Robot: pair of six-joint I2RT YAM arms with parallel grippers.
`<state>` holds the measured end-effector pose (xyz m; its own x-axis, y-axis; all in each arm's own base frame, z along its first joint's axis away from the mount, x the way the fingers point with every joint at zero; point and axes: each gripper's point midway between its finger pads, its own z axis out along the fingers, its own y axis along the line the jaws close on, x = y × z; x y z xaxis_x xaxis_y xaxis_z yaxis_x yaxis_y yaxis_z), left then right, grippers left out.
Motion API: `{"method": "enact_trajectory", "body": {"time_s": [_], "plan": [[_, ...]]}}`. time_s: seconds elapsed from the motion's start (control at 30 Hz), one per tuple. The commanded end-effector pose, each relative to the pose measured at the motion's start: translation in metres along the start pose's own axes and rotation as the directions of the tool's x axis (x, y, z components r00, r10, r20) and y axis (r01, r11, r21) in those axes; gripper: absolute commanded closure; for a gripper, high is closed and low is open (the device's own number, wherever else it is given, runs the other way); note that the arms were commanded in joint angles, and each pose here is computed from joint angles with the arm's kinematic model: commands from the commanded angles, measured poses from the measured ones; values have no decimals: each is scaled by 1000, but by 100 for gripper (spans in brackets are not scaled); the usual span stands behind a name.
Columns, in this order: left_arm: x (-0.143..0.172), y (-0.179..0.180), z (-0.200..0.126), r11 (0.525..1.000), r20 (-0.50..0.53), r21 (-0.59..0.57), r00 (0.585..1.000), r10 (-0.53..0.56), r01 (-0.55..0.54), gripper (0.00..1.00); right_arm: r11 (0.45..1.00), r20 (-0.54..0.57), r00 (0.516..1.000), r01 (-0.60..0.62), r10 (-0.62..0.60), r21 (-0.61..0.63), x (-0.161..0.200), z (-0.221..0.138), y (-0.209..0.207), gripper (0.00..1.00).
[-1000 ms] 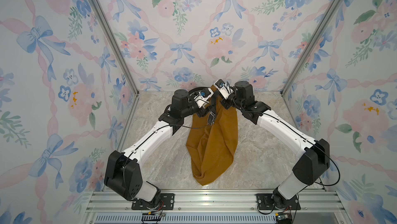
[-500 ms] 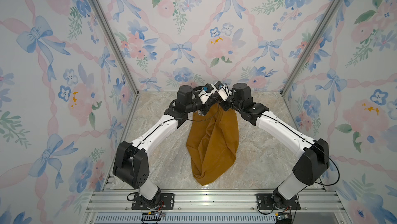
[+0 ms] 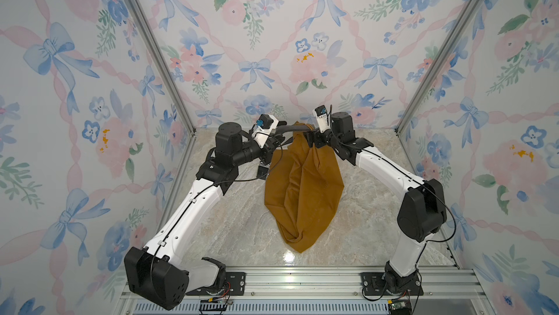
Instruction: Remove the belt from the trousers
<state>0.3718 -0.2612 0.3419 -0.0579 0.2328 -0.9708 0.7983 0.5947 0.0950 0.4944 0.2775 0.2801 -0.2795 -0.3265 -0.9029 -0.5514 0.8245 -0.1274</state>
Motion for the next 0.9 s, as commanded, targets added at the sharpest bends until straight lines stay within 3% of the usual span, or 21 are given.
{"method": "enact_trajectory", "body": {"time_s": [0.0,0.1,0.27,0.37,0.43,0.5,0.6,0.7,0.77,0.87], "plan": [[-122,-46,-88,972,364,72,913,182,-223,100,927,-155,968,-132,197,351,81,10,-109,7],[-134,-33,-112,977,386,31,905,181,-209,100,913,-182,957,-142,225,382,101,6,-120,8],[-130,0,-147,974,372,-141,902,217,-176,100,882,-181,938,-194,295,429,121,-5,-145,12],[-109,24,-148,973,328,-199,927,181,-119,100,865,-190,925,-214,328,454,129,-9,-162,12],[-69,46,-125,977,252,-205,962,104,-52,100,862,-178,924,-227,337,454,124,-11,-169,16],[-24,63,-99,978,166,-210,986,19,17,100,868,-152,935,-226,321,443,109,-15,-170,26],[37,77,-62,974,47,-209,996,-80,89,100,885,-71,965,-201,252,419,71,-28,-164,57],[82,81,-25,960,-12,-249,990,-137,130,100,913,13,993,-116,120,391,32,-41,-148,77],[97,73,-6,963,3,-241,993,-121,118,97,922,56,998,-57,39,383,15,-47,-137,85],[108,68,14,968,25,-229,994,-102,105,82,927,93,995,-10,-27,374,-2,-54,-125,92]]}}
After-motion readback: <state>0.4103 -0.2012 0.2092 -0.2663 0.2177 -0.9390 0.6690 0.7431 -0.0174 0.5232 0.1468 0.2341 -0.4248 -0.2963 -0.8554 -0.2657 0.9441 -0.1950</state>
